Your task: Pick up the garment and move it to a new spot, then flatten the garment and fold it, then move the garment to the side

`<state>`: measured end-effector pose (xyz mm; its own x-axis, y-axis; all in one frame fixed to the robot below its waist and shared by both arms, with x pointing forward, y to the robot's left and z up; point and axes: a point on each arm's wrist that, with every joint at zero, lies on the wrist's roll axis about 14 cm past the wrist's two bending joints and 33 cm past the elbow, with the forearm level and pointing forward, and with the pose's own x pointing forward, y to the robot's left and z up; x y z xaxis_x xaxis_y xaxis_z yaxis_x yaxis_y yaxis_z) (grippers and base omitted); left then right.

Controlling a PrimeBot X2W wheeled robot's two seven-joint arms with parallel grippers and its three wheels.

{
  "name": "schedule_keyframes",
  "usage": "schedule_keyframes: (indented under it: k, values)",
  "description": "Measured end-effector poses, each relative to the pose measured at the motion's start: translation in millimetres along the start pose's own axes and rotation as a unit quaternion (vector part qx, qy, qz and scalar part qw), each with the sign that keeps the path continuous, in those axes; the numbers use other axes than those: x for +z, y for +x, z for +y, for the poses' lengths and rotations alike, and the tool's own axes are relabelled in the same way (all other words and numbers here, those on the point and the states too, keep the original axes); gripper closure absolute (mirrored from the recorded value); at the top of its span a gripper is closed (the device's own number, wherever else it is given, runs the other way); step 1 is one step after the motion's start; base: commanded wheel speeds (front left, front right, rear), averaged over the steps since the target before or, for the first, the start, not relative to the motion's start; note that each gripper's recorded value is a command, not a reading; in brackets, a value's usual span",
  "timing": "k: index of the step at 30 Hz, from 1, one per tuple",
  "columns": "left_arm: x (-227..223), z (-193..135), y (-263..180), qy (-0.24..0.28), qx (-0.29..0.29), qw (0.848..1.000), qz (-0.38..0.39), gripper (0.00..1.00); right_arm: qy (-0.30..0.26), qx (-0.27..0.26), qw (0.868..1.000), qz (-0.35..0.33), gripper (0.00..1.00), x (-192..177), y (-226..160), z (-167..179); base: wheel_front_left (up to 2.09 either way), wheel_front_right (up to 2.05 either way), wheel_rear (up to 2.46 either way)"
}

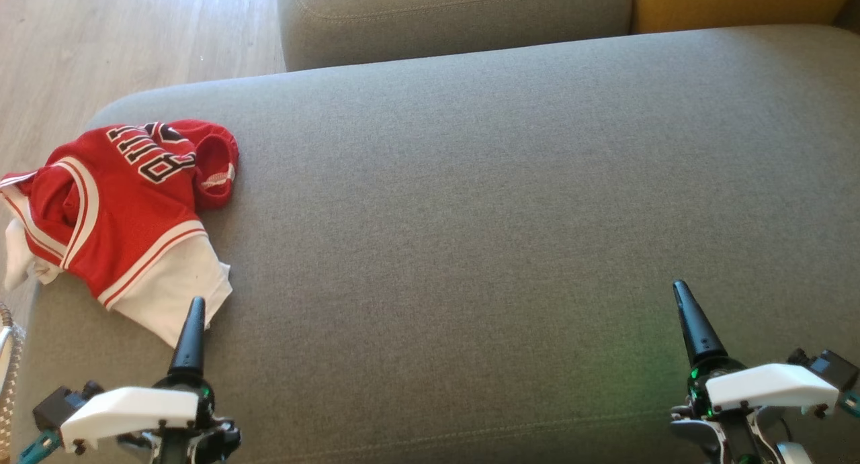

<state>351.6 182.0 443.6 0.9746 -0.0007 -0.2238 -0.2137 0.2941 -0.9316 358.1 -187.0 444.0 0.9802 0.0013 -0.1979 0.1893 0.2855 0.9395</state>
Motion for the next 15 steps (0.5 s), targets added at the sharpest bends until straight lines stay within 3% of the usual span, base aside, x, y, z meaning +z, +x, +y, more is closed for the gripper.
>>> schedule_keyframes:
  k: [15]
  values:
    - [-13,-13,2,0.129,0.003,0.992,0.01,0.0,-0.123,0.037,0.992,0.006,0.0,-10,1,23,0.0,0.0,0.0]
